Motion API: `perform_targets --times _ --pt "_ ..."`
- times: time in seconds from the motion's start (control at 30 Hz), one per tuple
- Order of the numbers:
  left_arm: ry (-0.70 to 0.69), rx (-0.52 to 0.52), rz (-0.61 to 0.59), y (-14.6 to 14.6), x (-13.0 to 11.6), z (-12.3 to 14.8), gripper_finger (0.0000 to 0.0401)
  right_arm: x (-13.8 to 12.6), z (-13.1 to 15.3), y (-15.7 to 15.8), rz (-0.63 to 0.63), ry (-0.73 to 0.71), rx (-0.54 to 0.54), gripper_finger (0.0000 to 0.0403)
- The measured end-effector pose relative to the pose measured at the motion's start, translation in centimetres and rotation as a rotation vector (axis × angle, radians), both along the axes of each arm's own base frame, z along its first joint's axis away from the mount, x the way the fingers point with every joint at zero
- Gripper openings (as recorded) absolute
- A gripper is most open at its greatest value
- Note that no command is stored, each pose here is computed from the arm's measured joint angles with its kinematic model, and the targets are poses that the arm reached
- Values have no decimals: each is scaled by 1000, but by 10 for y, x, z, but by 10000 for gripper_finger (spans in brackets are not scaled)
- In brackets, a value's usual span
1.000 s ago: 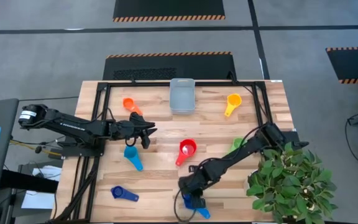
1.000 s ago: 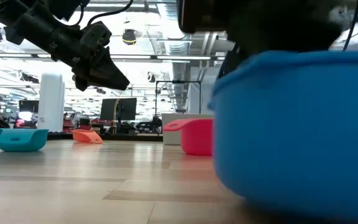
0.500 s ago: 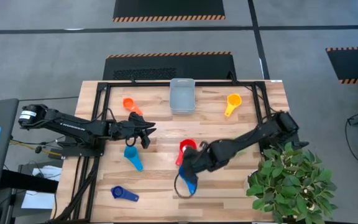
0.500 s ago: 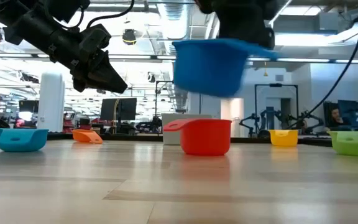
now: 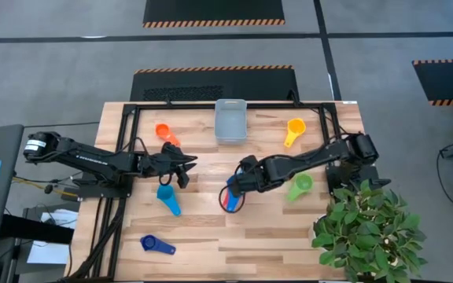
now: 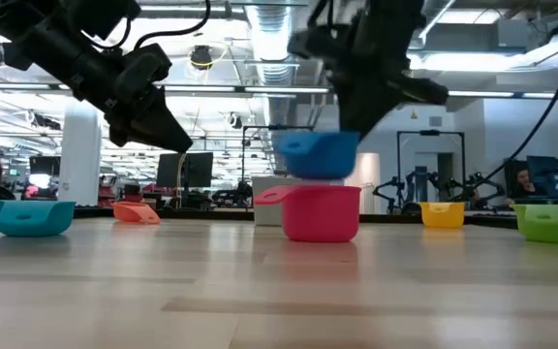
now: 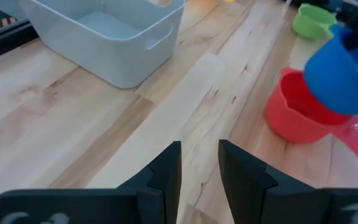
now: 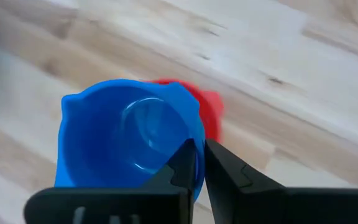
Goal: Nest measuring cups in basket
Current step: Stack the bottom blue measuring cup on top of the red measuring cup, then stack the yellow measuring cup on top of the blue measuring cup
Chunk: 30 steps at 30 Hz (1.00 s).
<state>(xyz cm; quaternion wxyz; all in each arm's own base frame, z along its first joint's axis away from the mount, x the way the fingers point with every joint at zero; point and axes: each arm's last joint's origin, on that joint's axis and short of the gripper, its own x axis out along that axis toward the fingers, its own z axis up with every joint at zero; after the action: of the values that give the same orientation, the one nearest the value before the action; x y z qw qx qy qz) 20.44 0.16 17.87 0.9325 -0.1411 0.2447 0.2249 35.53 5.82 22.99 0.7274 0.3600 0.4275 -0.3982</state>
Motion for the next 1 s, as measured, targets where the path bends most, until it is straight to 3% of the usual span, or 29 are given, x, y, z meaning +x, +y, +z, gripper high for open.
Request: perform_targets --times 0.2,0.5,0.73,1.0 --pt "27 25 -16 0 -1 -1 93 0 -9 -7 -97 -39 52 57" --pt "25 27 -17 0 -1 -1 93 -1 -11 -6 -78 -34 64 93" --pt "22 15 -21 0 -1 -1 93 -10 -11 -8 12 78 -3 145" --pt "33 -9 -20 -1 -2 -3 93 -47 10 -31 16 252 -126 173"
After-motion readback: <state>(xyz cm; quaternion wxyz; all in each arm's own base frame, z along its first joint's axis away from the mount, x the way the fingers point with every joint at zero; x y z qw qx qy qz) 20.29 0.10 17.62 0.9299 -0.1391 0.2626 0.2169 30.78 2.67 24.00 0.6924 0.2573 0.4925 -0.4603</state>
